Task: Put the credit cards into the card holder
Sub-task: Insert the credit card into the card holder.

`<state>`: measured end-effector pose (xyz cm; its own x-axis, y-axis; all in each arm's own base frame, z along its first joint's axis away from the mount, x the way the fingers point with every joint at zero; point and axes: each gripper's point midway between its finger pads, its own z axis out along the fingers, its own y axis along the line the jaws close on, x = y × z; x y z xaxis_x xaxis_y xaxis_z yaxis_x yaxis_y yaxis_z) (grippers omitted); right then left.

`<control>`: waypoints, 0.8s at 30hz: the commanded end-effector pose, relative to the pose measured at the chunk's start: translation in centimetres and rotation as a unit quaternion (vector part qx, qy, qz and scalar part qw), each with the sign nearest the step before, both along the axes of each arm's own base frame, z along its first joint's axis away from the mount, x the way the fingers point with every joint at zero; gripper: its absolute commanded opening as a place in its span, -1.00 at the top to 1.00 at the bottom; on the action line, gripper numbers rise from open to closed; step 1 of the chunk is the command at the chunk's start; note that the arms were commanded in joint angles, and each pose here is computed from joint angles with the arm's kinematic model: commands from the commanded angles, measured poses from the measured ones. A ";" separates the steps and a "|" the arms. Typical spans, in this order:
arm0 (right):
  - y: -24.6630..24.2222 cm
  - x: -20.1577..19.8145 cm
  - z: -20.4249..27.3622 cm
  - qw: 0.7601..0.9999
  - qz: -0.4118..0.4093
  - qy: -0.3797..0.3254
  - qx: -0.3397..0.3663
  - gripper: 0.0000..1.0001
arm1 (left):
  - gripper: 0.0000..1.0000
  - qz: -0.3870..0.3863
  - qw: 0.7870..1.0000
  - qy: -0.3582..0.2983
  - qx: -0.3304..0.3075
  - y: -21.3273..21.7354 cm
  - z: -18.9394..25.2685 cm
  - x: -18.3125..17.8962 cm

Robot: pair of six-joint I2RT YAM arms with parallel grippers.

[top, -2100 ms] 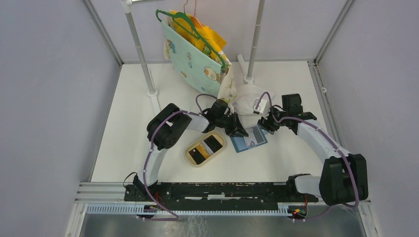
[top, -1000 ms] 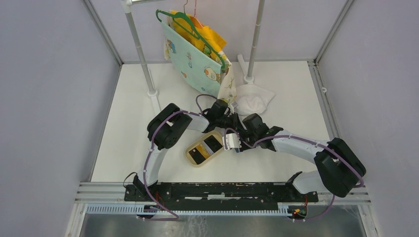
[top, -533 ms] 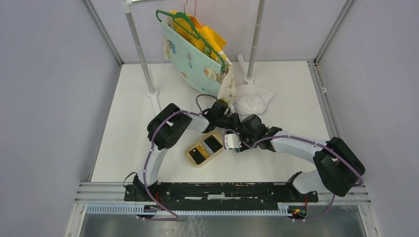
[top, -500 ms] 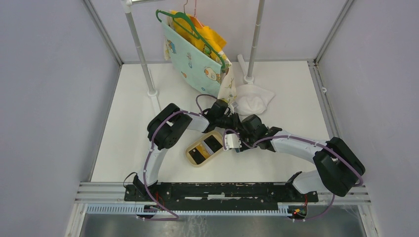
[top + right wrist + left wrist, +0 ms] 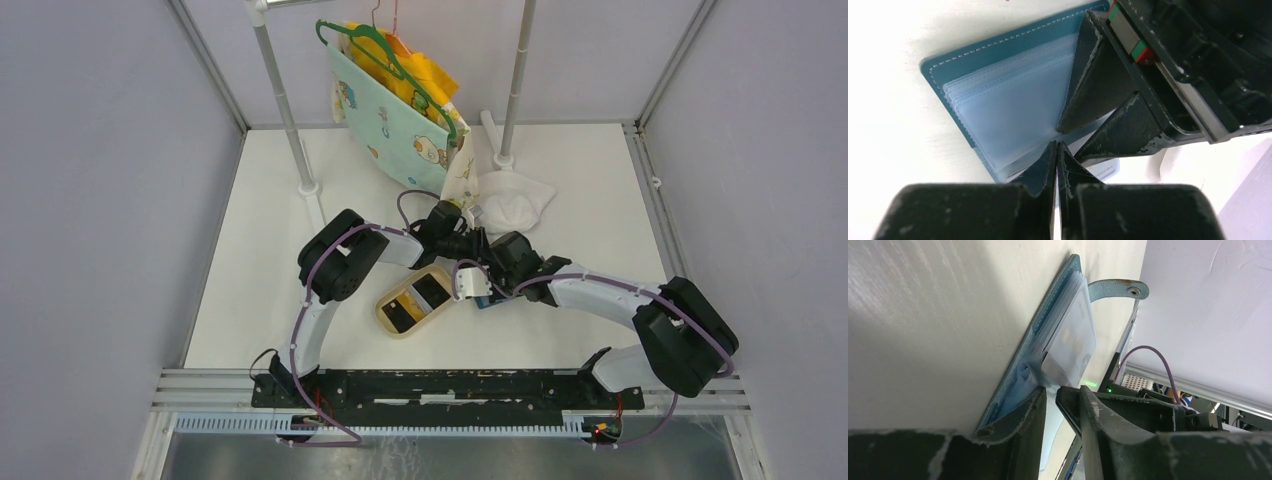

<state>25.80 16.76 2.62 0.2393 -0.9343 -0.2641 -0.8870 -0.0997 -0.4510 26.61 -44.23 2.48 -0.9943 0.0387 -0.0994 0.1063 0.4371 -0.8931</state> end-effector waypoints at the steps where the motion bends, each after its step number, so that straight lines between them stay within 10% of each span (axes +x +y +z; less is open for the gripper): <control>1: -1.6 1.3 0.4 0.999 -0.032 -0.024 -0.026 0.88 | 0.20 0.017 0.997 0.034 0.069 1.9 -4.3 -0.9; 20: -0.5 0.5 5.5 0.988 -0.008 0.045 0.150 0.82 | -0.04 0.020 0.995 -0.059 0.076 2.7 2.8 1.1; 22: -0.7 0.6 6.7 0.984 -0.005 0.043 0.174 0.80 | -0.89 0.020 0.994 -0.073 0.074 2.8 3.9 1.2; 24: -0.9 0.6 7.9 0.980 -0.003 0.037 0.195 0.76 | -0.99 0.019 0.993 -0.096 0.069 3.0 5.2 1.2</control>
<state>26.34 14.41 6.45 0.1306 -0.8546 -0.5026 -0.9266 0.0752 -0.3686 26.78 -42.46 5.26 -0.9879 0.0280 -0.1527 0.1448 0.5208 -0.8413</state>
